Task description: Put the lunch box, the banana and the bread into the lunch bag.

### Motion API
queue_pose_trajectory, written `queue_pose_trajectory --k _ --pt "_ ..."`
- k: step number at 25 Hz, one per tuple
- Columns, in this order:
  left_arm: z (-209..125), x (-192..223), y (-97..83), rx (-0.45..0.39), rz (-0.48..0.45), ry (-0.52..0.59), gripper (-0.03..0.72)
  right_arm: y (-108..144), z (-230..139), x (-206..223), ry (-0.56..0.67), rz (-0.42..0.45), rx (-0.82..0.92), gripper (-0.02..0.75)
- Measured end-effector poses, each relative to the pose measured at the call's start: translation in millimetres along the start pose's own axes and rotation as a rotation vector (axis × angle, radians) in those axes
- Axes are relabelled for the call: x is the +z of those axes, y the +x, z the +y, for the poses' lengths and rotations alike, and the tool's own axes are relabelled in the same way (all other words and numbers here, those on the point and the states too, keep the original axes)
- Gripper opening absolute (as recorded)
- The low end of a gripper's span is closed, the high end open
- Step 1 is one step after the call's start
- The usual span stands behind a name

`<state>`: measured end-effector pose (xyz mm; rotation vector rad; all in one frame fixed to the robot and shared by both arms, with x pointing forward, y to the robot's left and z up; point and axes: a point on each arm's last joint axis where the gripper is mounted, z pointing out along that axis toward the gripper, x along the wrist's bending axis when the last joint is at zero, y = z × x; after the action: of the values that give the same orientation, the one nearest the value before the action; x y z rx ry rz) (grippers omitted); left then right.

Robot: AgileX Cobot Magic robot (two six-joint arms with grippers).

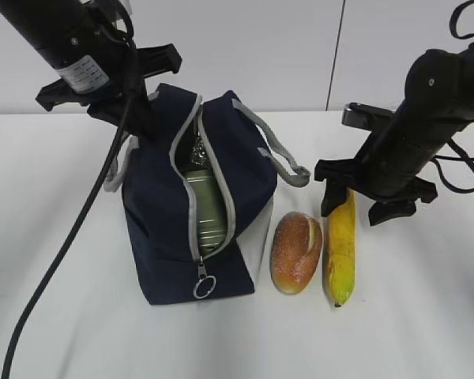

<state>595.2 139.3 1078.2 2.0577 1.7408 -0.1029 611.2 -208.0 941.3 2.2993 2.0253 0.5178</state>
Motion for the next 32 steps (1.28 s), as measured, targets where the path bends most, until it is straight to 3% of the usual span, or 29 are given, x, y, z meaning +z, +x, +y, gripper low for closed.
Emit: queue_pose_trajectory --k 9,16,18,26,32 --pt "0 0 0.0 0.000 0.000 0.000 0.000 -2 -5 20 0.089 0.001 -0.004 0.566" --pt "0 0 0.0 0.000 0.000 0.000 0.000 0 -5 23 0.101 0.017 -0.013 0.366" --pt "0 0 0.0 0.000 0.000 0.000 0.000 0 -5 24 0.105 0.019 -0.013 0.340" --pt "0 0 0.0 0.000 0.000 0.000 0.000 1 -4 24 0.127 0.021 -0.018 0.319" --pt "0 0 0.0 0.000 0.000 0.000 0.000 6 14 6 0.184 -0.034 -0.113 0.318"
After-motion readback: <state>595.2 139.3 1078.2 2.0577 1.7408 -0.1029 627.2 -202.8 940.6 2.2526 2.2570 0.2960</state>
